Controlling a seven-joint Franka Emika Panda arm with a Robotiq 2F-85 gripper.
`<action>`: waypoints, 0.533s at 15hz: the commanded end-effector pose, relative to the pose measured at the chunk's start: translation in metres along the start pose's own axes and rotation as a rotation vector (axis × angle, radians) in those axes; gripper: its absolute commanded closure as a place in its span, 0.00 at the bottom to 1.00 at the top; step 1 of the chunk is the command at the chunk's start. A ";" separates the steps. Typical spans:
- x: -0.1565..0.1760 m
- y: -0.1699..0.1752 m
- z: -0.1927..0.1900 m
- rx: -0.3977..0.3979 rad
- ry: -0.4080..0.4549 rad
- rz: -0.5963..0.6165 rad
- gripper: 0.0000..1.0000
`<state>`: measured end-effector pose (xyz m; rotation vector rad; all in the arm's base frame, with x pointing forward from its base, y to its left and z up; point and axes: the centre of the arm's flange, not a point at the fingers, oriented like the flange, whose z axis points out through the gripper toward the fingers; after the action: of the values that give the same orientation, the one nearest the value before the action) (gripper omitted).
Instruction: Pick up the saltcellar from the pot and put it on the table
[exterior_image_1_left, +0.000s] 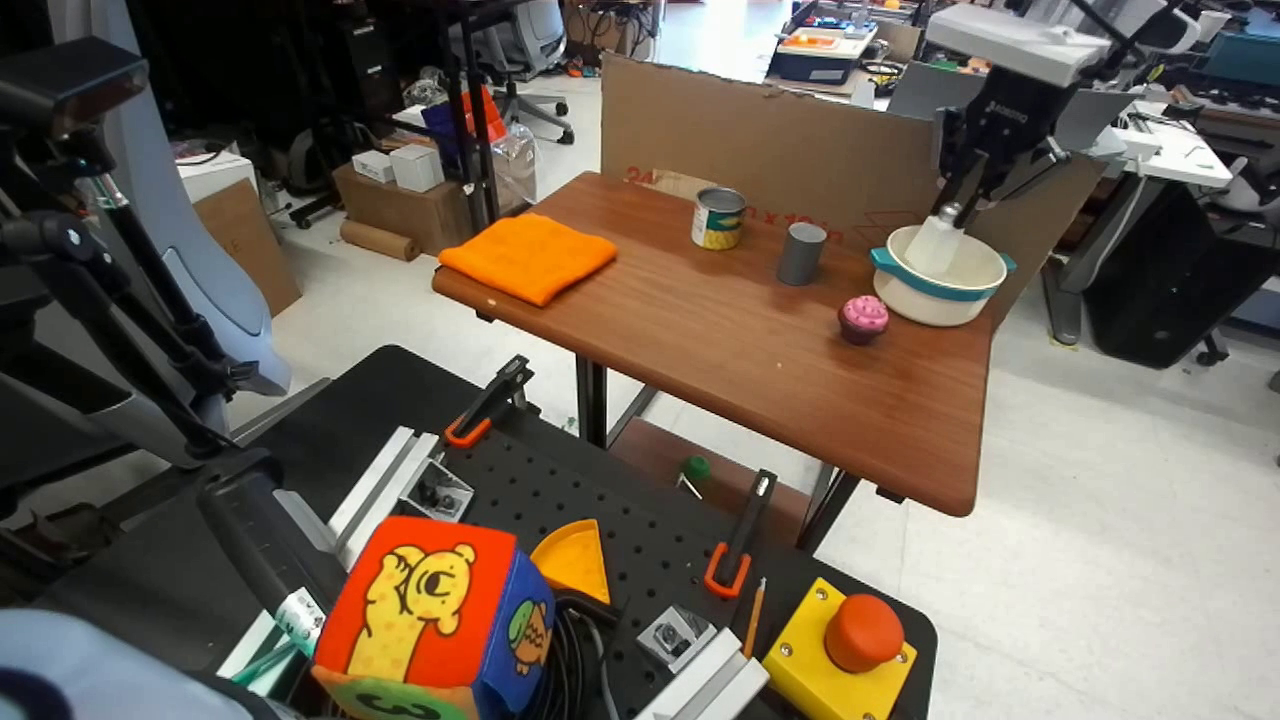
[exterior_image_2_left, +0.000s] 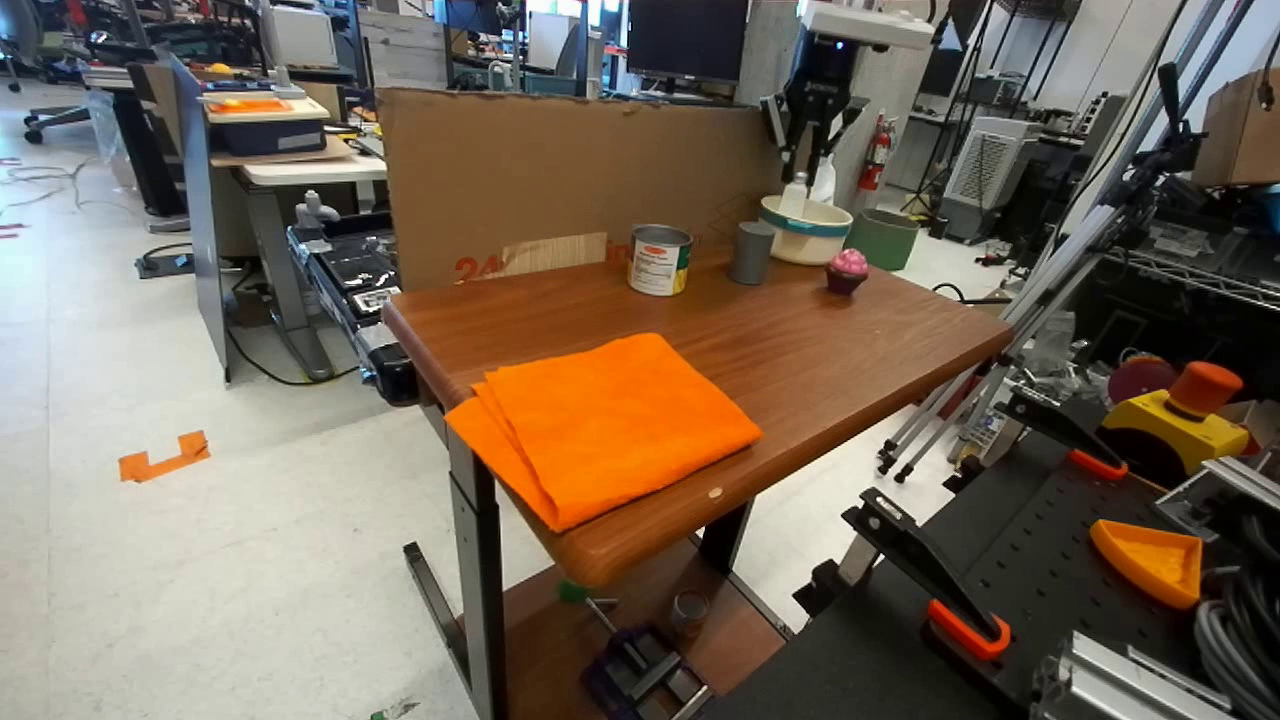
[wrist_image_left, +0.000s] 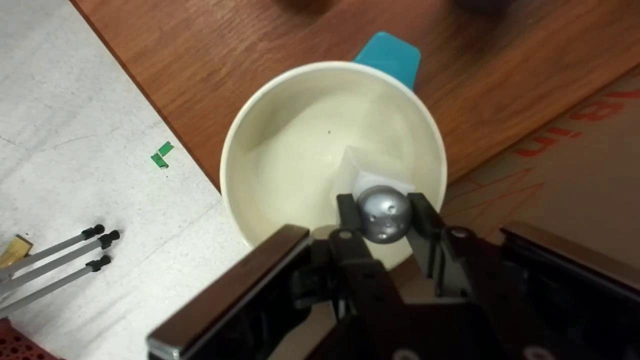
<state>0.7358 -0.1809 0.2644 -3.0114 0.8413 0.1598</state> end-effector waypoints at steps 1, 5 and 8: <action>-0.069 0.012 -0.049 -0.004 -0.053 -0.038 0.93; -0.119 0.007 -0.080 0.004 -0.013 -0.191 0.93; -0.157 -0.001 -0.084 -0.013 -0.013 -0.306 0.93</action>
<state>0.6773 -0.1344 0.3619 -3.0611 0.5317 0.1928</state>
